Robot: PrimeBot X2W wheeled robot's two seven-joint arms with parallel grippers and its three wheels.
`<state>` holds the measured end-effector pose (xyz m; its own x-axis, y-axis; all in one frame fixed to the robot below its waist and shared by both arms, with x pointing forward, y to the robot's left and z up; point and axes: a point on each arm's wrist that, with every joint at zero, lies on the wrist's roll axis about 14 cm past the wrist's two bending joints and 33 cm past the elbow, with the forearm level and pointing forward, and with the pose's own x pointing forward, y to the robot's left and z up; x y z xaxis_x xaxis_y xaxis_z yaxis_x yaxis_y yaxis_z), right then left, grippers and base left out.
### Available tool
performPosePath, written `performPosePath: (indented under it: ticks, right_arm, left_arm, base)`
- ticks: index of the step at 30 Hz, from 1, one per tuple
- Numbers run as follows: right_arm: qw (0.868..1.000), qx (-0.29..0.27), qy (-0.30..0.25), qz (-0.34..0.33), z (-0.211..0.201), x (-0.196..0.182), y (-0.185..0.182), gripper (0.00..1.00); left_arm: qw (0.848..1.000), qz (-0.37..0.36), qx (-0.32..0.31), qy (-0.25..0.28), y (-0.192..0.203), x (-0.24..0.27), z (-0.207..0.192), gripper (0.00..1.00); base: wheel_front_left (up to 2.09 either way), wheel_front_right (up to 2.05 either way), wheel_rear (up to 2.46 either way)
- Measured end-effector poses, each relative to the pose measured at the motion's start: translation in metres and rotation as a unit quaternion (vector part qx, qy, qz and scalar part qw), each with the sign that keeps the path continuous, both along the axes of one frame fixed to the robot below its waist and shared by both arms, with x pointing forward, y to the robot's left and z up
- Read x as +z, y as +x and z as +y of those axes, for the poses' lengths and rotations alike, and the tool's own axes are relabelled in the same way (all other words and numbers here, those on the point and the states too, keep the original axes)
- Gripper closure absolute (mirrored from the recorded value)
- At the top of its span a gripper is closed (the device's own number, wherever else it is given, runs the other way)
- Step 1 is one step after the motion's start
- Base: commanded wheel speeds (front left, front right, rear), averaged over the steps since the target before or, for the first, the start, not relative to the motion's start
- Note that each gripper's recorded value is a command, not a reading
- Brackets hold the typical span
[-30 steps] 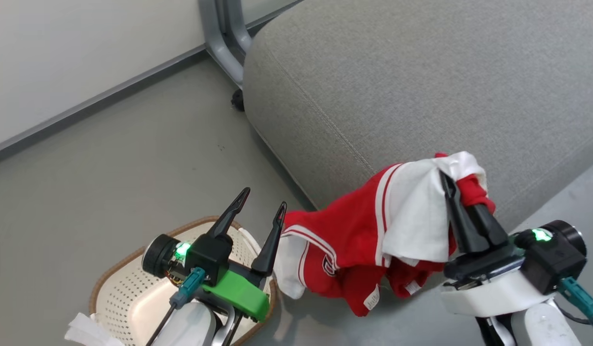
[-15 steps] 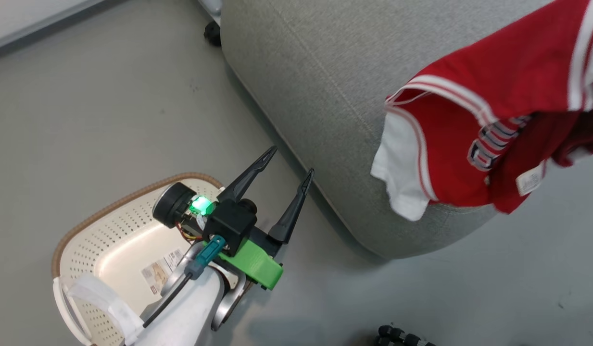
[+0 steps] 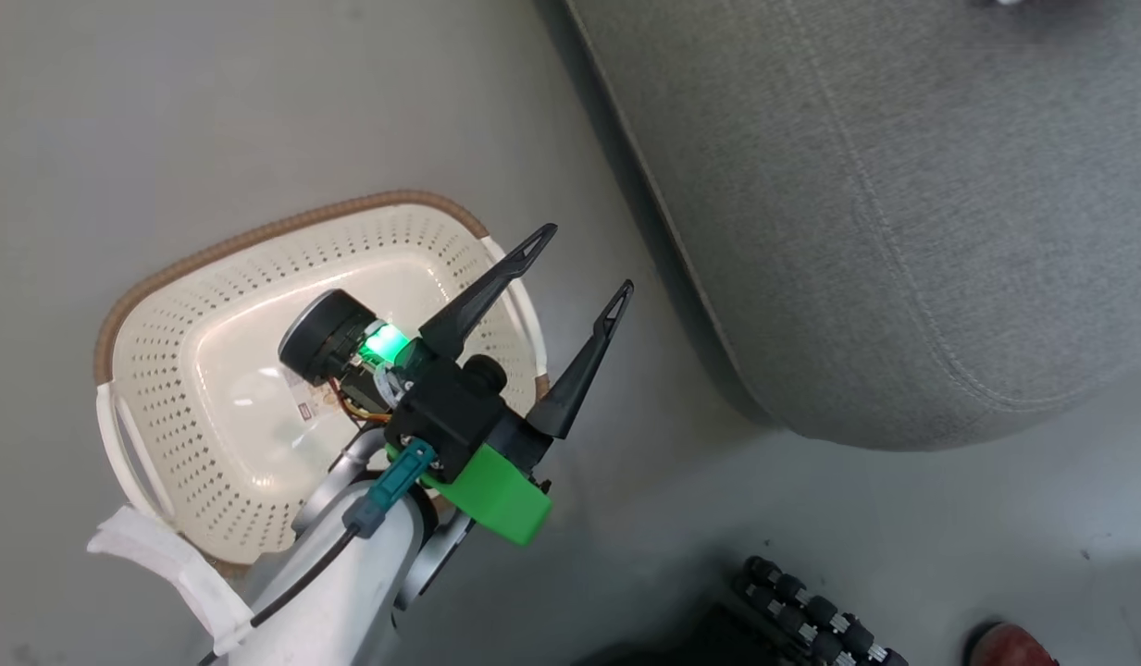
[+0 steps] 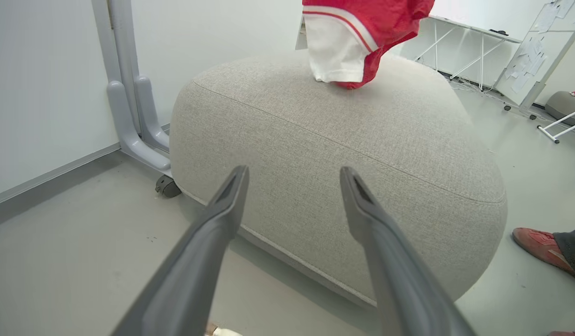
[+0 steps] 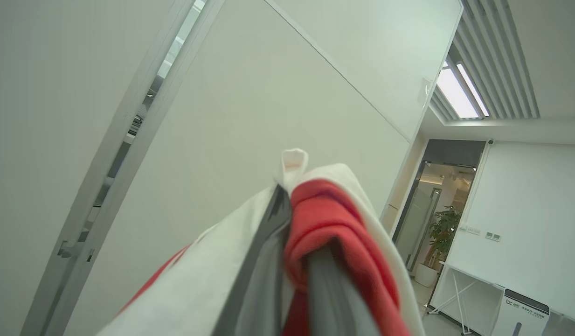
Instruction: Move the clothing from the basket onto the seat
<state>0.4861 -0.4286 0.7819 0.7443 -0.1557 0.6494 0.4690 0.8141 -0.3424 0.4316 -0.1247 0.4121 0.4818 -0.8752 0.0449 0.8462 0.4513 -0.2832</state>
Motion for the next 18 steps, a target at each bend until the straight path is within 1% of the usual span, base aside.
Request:
performPosePath:
  ticks: [3, 6, 8, 10, 12, 15, 17, 18]
  right_arm:
    - [0.998, -0.010, 0.031, 0.060, -0.012, -0.055, 0.031, 1.00]
    - [0.989, -0.033, 0.086, 0.119, -0.028, -0.124, 0.047, 1.00]
    - [0.975, -0.048, 0.136, 0.167, -0.036, -0.184, 0.051, 1.00]
    - [0.960, -0.062, 0.175, 0.209, -0.036, -0.235, 0.050, 1.00]
    - [0.946, -0.074, 0.205, 0.240, -0.035, -0.276, 0.045, 1.00]
    - [0.931, -0.084, 0.240, 0.262, -0.031, -0.311, 0.035, 1.00]
    - [0.925, -0.086, 0.257, 0.266, -0.026, -0.322, 0.028, 1.00]
    - [0.924, -0.090, 0.263, 0.263, -0.026, -0.324, 0.023, 0.93]
  left_arm:
    - [1.000, 0.012, 0.012, 0.002, 0.006, -0.013, 0.008, 0.00]
    - [0.999, 0.026, 0.024, 0.004, 0.010, -0.026, 0.014, 0.00]
    - [0.999, 0.034, 0.031, 0.002, 0.012, -0.032, 0.017, 0.00]
    - [0.998, 0.042, 0.037, 0.006, 0.013, -0.040, 0.021, 0.00]
    - [0.998, 0.047, 0.044, 0.010, 0.014, -0.046, 0.026, 0.00]
    - [0.997, 0.049, 0.058, 0.013, 0.018, -0.049, 0.032, 0.00]
    - [0.997, 0.046, 0.065, 0.015, 0.020, -0.048, 0.035, 0.00]
    - [0.997, 0.045, 0.069, 0.013, 0.021, -0.046, 0.036, 0.00]
  base:
    - [0.00, 0.00, 0.00]
    - [0.00, 0.00, 0.00]
    - [0.00, 0.00, 0.00]
    - [0.00, 0.00, 0.00]
    - [0.00, 0.00, 0.00]
    - [0.00, 0.00, 0.00]
    - [0.00, 0.00, 0.00]
    - [0.00, 0.00, 0.00]
